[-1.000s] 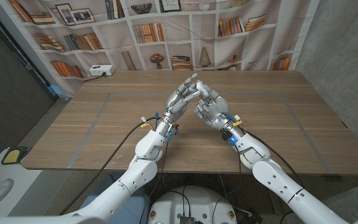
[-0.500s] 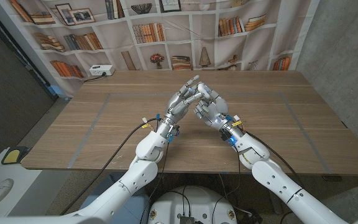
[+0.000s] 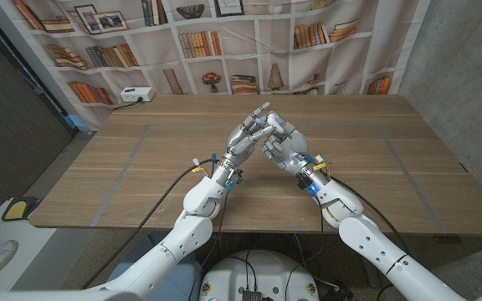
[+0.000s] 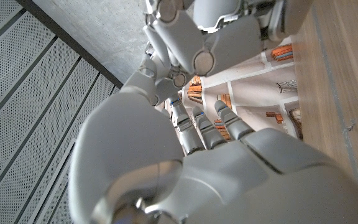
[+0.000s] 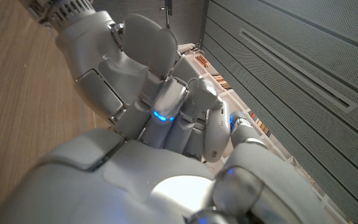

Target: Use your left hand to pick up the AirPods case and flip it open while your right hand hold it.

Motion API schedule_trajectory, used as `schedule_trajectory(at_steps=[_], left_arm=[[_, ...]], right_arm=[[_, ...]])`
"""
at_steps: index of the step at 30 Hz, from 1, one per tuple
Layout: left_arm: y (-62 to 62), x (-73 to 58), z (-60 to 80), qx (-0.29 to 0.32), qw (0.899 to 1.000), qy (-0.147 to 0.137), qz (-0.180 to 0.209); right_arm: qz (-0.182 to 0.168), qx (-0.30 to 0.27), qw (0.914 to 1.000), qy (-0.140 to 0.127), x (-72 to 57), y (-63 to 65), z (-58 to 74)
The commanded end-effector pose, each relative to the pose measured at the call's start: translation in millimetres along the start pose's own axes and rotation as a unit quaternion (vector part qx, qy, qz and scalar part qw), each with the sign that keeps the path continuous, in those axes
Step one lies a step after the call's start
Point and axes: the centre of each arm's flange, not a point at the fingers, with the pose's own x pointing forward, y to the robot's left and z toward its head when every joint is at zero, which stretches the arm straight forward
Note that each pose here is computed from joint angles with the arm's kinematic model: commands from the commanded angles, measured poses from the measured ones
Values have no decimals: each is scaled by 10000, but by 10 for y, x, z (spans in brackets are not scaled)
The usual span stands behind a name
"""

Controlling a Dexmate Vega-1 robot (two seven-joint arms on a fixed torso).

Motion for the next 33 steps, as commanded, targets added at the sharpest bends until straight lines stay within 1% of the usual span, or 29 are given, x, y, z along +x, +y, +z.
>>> schedule_trajectory(at_steps=[1,12,15,24,27,33], left_arm=[[-34,19,-31,-25,9999,57,-106],[-50,44,-32,-36,9998,71,-167],[-59,55,-39,-60,9998,81,-181],[-71,64,-35,-27,9996,113,-239],[-79,59,-54,-57,9997,110,-231],[-91,54,-74,-68,9996,112,-242]], right_arm=[[-12,-29,10000,39,-18,-7,-10],[-44,-79,9999,141,-25,-19,-13],[-93,-182,9996,200,-33,-29,-1],[-62,-83,9998,192,-42,-50,-46],[22,-146,9997,176,-30,-39,-25],[34,-256,9995,207,-29,-36,10]])
